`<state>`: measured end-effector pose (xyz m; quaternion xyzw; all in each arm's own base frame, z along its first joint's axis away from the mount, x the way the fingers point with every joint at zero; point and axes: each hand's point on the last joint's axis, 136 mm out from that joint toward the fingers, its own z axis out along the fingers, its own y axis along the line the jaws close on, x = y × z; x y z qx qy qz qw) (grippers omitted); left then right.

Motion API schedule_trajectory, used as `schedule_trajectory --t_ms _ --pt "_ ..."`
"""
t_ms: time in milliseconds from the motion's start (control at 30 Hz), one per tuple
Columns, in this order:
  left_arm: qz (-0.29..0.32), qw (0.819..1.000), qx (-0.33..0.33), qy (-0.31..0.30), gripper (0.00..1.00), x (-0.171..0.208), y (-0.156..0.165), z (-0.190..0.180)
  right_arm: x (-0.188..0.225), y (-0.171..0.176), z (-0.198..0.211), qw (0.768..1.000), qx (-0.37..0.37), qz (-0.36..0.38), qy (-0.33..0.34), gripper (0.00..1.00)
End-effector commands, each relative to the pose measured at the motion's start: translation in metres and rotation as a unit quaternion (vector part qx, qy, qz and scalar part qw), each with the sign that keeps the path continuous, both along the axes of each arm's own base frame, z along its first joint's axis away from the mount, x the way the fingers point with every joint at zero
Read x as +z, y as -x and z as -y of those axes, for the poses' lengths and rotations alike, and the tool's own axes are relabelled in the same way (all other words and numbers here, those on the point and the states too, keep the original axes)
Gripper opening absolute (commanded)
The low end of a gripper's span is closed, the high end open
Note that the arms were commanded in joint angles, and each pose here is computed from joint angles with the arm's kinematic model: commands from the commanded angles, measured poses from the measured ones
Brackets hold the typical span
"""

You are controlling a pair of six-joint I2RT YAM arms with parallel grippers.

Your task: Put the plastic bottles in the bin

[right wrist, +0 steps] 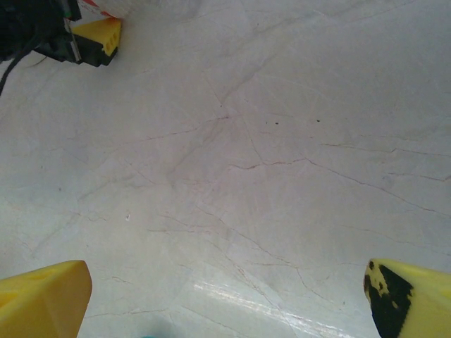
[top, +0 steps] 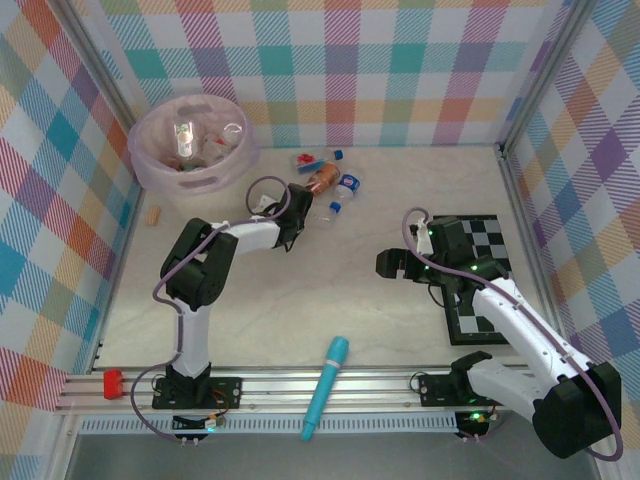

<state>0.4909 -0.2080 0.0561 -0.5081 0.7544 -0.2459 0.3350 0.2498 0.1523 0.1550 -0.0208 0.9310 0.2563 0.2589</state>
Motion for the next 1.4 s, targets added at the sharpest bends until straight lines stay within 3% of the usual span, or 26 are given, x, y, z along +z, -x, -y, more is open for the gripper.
schedule_trajectory --t_ms 0,100,300,633,733,900,1100,1200,1367 --pt "-0.004 1.000 0.004 0.017 0.77 -0.007 -0.004 0.004 -0.002 0.002 0.006 1.000 -0.006 0.002 0.008 0.99" --pt "-0.007 1.000 0.001 0.016 0.68 -0.008 0.001 0.005 -0.001 0.002 0.007 1.000 -0.006 0.004 0.012 0.99" --pt "0.003 0.999 -0.032 -0.008 0.59 0.008 0.016 0.018 -0.003 0.000 0.005 1.000 -0.007 0.002 0.009 0.99" --pt "0.071 0.984 -0.152 -0.063 0.58 0.077 0.044 0.069 -0.004 -0.003 0.008 1.000 -0.015 0.008 0.016 0.99" --pt "0.113 0.962 -0.227 -0.104 0.59 0.115 0.052 0.091 -0.006 -0.004 0.011 1.000 -0.021 0.009 0.016 0.99" --pt "0.179 0.904 -0.345 -0.176 0.62 0.185 0.067 0.122 -0.008 -0.006 0.012 0.999 -0.028 0.009 0.012 0.99" --pt "0.233 0.841 -0.395 -0.287 0.62 0.276 0.082 0.103 -0.010 -0.006 0.013 0.999 -0.028 0.006 0.015 0.99" --pt "0.238 0.826 -0.398 -0.320 0.59 0.310 0.083 0.077 -0.010 -0.007 0.012 0.999 -0.028 0.005 0.015 0.99" --pt "0.233 0.826 -0.368 -0.358 0.56 0.354 0.070 0.014 -0.010 -0.009 0.010 1.000 -0.026 0.004 0.010 0.99"
